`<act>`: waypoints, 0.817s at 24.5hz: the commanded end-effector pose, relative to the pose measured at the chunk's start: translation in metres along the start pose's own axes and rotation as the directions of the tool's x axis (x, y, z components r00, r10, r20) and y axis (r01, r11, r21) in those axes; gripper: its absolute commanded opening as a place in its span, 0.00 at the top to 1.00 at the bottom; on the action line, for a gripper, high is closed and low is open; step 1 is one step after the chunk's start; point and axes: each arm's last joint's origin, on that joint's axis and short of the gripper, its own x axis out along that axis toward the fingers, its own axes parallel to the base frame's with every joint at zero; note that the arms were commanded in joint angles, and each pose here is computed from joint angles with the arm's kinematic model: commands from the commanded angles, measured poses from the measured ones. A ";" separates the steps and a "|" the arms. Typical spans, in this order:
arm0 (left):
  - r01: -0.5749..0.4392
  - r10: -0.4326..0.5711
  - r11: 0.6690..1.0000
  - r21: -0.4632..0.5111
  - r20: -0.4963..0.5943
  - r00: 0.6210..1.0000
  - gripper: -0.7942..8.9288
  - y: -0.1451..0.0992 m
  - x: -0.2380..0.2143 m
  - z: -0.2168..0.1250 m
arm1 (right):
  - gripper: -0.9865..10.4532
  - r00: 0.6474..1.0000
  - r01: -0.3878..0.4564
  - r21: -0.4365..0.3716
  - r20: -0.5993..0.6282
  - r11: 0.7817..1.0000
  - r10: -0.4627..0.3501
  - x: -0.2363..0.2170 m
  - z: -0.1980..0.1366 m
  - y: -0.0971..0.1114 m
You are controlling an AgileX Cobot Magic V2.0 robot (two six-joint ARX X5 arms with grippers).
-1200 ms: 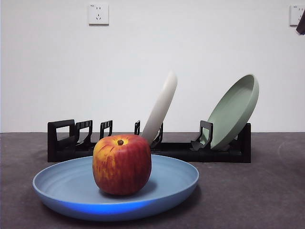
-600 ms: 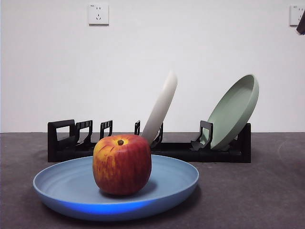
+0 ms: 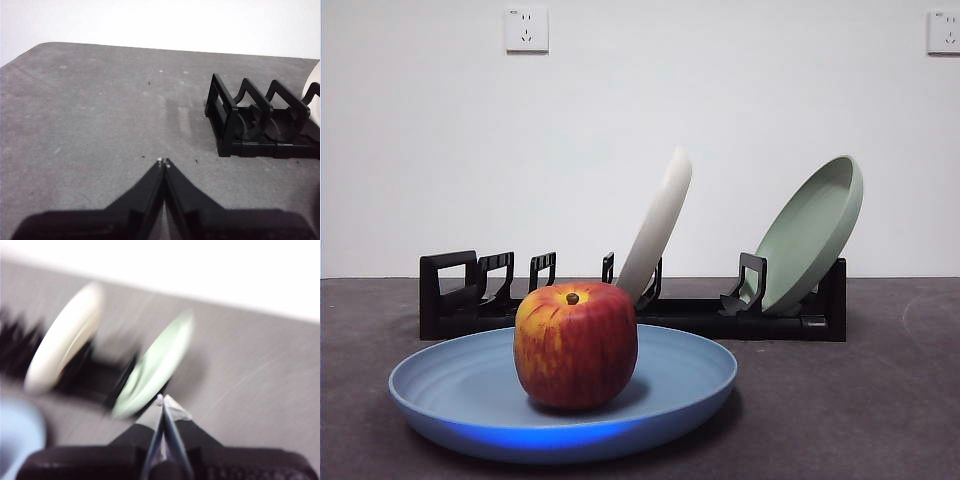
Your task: Take the blue plate from the plate rack,put the plate on the table,take the apple from the table,put the apple in the plate
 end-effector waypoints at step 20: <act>0.000 0.000 1.000 0.012 -0.007 1.000 0.92 0.000 0.001 -0.004 | 0.91 0.974 0.144 0.090 0.164 0.985 -0.157 0.031 -0.162 0.001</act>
